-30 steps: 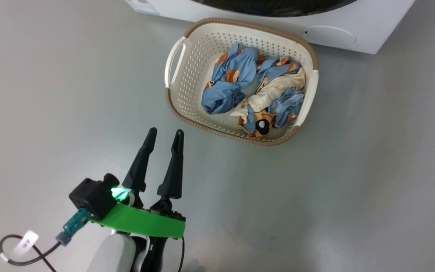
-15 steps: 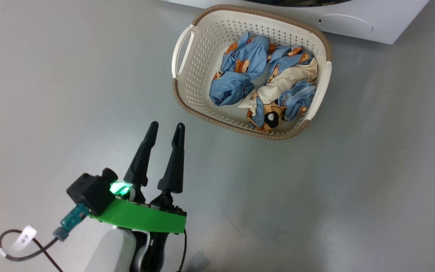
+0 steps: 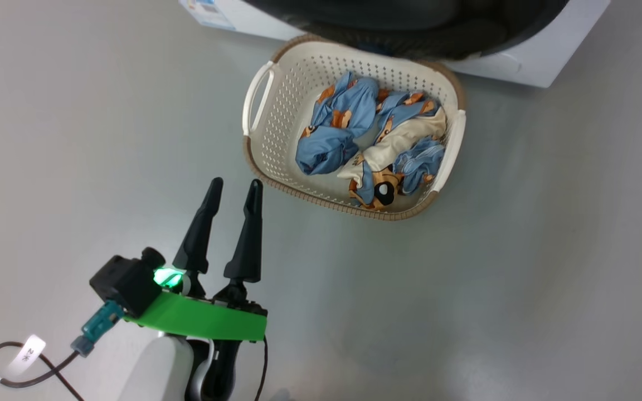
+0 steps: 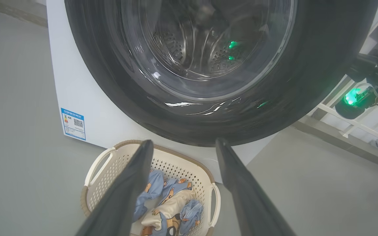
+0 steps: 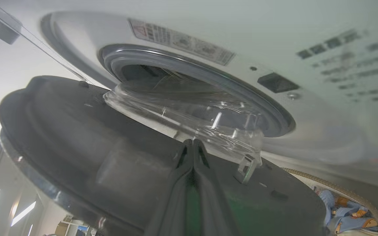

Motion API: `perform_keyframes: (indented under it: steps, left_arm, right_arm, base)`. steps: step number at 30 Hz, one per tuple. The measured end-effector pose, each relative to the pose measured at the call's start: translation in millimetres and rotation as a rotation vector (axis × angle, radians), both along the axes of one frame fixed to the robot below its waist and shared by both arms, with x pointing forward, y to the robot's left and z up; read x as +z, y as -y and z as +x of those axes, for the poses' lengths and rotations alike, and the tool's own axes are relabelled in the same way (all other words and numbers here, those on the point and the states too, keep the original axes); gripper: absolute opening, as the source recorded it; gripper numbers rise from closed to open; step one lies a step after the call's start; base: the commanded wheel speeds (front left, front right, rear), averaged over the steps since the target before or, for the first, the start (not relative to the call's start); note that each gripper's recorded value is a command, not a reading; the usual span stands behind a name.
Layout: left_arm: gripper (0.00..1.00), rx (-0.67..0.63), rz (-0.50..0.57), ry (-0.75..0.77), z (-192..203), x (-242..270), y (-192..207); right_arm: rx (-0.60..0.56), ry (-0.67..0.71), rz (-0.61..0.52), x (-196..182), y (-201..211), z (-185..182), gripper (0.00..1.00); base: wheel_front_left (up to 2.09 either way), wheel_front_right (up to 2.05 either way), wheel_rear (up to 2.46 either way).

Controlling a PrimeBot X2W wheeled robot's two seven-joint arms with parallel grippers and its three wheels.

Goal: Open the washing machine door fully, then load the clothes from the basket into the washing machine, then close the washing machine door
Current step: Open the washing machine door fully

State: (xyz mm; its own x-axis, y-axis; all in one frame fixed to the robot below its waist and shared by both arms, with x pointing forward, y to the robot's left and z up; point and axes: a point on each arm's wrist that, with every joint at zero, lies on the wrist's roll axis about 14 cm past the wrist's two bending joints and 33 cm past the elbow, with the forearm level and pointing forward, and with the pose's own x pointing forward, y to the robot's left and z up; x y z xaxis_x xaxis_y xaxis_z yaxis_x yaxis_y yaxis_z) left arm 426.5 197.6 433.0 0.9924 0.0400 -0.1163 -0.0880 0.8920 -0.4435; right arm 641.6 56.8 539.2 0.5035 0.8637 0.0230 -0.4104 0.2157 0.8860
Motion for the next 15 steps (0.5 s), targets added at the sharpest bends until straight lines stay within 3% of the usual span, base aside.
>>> perform_keyframes:
  steps: [15]
  left_arm:
    - [1.00,0.017,0.029,0.063,-16,27,-5]
  right_arm:
    - [0.088,-0.038,-0.034,4,-11,-63,0.00]
  base:
    - [0.00,0.00,0.00]
